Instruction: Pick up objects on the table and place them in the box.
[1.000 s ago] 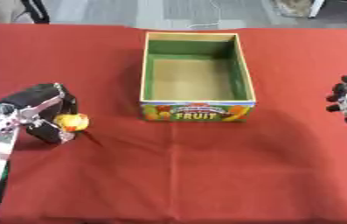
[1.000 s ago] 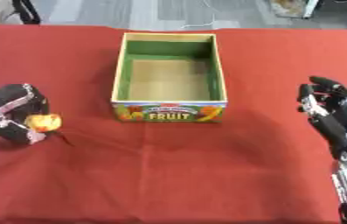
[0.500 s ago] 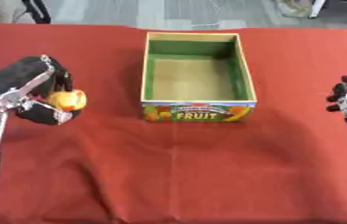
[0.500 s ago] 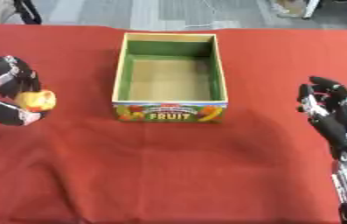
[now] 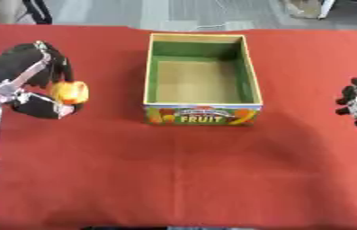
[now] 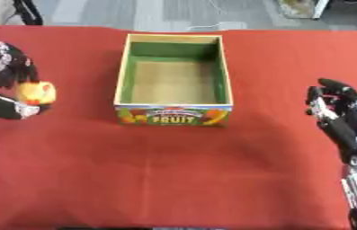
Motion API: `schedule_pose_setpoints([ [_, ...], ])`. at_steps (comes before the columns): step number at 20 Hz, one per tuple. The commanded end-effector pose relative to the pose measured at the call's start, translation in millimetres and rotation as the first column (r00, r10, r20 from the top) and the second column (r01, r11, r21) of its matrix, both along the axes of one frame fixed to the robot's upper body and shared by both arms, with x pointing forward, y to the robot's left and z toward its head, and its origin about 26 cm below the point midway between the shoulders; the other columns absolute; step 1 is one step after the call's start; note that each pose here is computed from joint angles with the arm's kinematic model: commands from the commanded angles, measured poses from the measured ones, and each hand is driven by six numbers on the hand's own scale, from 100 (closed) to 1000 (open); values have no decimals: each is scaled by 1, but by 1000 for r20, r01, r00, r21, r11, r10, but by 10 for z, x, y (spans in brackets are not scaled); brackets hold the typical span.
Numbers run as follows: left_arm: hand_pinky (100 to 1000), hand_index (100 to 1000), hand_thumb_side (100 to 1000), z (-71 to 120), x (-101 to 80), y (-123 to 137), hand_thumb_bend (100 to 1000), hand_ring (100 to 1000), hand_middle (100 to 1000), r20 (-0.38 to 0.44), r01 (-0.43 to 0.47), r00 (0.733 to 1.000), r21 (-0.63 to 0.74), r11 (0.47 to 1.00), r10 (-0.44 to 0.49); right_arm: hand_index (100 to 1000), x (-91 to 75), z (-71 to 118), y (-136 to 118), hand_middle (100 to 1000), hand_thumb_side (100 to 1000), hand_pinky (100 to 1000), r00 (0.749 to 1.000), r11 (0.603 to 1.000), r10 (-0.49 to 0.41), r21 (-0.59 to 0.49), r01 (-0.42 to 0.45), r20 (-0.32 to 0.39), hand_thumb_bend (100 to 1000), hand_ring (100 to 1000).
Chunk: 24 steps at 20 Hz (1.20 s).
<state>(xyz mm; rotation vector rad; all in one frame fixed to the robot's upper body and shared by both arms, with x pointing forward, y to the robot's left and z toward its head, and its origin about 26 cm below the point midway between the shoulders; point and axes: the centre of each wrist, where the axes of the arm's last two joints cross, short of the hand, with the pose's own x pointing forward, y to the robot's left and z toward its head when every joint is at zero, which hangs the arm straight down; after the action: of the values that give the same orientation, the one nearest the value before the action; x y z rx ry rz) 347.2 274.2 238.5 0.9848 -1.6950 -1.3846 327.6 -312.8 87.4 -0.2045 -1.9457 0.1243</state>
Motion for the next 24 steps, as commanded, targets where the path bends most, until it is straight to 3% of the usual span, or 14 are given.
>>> schedule_pose_setpoints([
  [1,271,497,100,180,90,-172,449,297,342,52,69,996,14,997,-70,789,18,71,3,617,411,556,1000,1000,15,-11,-15,21,249,619],
  [5,275,500,100,283,345,-457,444,303,346,58,145,987,33,989,-147,789,21,63,27,618,411,556,999,1000,28,-13,-28,18,250,619],
  [9,303,529,100,223,677,-772,460,332,377,24,189,981,53,981,-190,789,38,64,82,618,410,556,998,999,53,-13,-53,16,251,619],
  [14,347,558,100,-40,1011,-1077,465,363,407,41,152,987,63,986,-155,789,51,56,137,617,410,556,997,997,80,-16,-80,10,253,619],
  [16,397,612,100,-195,1110,-1153,480,407,458,62,116,991,50,992,-119,789,52,50,145,617,409,556,996,996,84,-17,-84,7,252,619],
  [18,485,704,100,-340,1174,-1225,599,498,544,110,92,990,14,996,-93,789,55,46,158,617,409,556,996,996,90,-17,-90,5,251,619],
  [19,590,776,125,-410,1195,-1259,680,596,642,137,84,987,-2,996,-83,789,57,45,165,617,409,556,996,995,93,-17,-93,4,251,619],
  [21,715,843,375,-520,1220,-1306,851,720,754,201,70,978,-32,997,-62,789,63,48,181,617,409,556,995,995,100,-16,-100,4,250,619],
  [22,748,860,438,-553,1225,-1311,890,749,779,241,65,969,-54,996,-50,789,64,47,184,617,409,556,995,995,102,-16,-102,4,250,619],
  [24,752,853,476,-575,1222,-1299,909,752,778,338,63,941,-122,990,-18,789,60,40,175,617,409,556,995,995,98,-16,-98,2,249,619],
])
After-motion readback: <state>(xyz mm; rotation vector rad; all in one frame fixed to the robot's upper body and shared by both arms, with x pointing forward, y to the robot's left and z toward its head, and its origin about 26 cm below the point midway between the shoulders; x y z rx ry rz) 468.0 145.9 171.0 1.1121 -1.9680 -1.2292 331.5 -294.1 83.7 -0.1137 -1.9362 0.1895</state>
